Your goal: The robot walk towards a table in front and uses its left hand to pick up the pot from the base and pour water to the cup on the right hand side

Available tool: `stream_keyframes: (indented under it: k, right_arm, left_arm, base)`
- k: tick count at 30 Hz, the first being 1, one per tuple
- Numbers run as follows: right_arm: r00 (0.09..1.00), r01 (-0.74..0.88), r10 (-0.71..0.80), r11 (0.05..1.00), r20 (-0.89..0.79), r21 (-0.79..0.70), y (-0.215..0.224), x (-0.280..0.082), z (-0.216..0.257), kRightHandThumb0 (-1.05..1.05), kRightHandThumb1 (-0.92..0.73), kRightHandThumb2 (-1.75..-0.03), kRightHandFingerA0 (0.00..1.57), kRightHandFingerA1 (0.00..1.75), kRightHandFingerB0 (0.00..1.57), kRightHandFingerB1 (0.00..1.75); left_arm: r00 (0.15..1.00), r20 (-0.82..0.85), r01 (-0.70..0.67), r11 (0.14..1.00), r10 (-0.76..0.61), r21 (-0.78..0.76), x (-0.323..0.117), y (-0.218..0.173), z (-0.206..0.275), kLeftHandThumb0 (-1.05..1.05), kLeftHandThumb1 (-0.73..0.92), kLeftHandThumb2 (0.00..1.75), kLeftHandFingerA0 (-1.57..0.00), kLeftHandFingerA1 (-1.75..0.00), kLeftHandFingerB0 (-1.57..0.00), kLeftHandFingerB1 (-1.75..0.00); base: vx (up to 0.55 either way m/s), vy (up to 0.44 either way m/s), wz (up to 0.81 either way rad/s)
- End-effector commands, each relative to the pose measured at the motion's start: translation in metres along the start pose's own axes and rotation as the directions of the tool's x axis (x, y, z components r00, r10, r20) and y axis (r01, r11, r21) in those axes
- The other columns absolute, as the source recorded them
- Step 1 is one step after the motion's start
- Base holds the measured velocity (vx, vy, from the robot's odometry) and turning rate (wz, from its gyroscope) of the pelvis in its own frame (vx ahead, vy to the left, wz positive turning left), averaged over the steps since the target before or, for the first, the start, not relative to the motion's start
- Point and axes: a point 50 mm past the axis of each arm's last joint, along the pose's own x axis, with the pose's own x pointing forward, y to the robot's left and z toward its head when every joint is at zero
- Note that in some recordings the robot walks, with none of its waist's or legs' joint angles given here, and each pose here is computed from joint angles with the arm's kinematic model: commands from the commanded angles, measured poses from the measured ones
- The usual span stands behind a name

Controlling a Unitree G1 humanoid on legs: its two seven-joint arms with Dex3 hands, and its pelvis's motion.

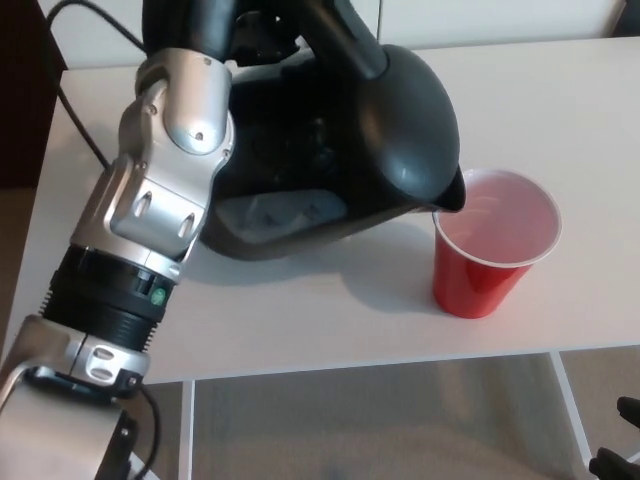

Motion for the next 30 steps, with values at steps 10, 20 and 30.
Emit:
stream_keyframes:
  k: [10,20,30]
  right_arm:
    - [0.999,-0.014,0.015,0.999,0.04,-0.04,-0.005,0.0,0.009,-0.22,-0.54,-0.56,0.67,0.49,0.34,0.35]
    - [0.999,-0.019,0.021,0.998,0.045,-0.054,-0.004,0.0,0.01,-0.23,-0.54,-0.55,0.68,0.49,0.35,0.35]
    - [0.999,-0.021,0.023,0.999,0.04,-0.049,-0.002,0.001,0.012,-0.18,-0.54,-0.55,0.68,0.49,0.35,0.35]
  left_arm:
    - [0.938,0.339,-0.144,0.974,0.077,0.175,0.017,0.014,0.054,-0.13,0.61,0.56,-0.8,-1.75,-0.55,-1.75]
    - [0.89,0.452,-0.168,0.959,0.048,0.227,0.026,0.018,0.07,-0.12,0.58,0.55,-0.82,-1.75,-0.56,-1.73]
    - [0.785,0.618,-0.263,0.878,-0.045,0.399,0.027,0.017,0.084,-0.25,0.57,0.57,-0.81,-1.75,-0.69,-1.64]
  base:
    - [0.0,0.0,0.0]
    - [0.0,0.0,0.0]
    - [0.0,0.0,0.0]
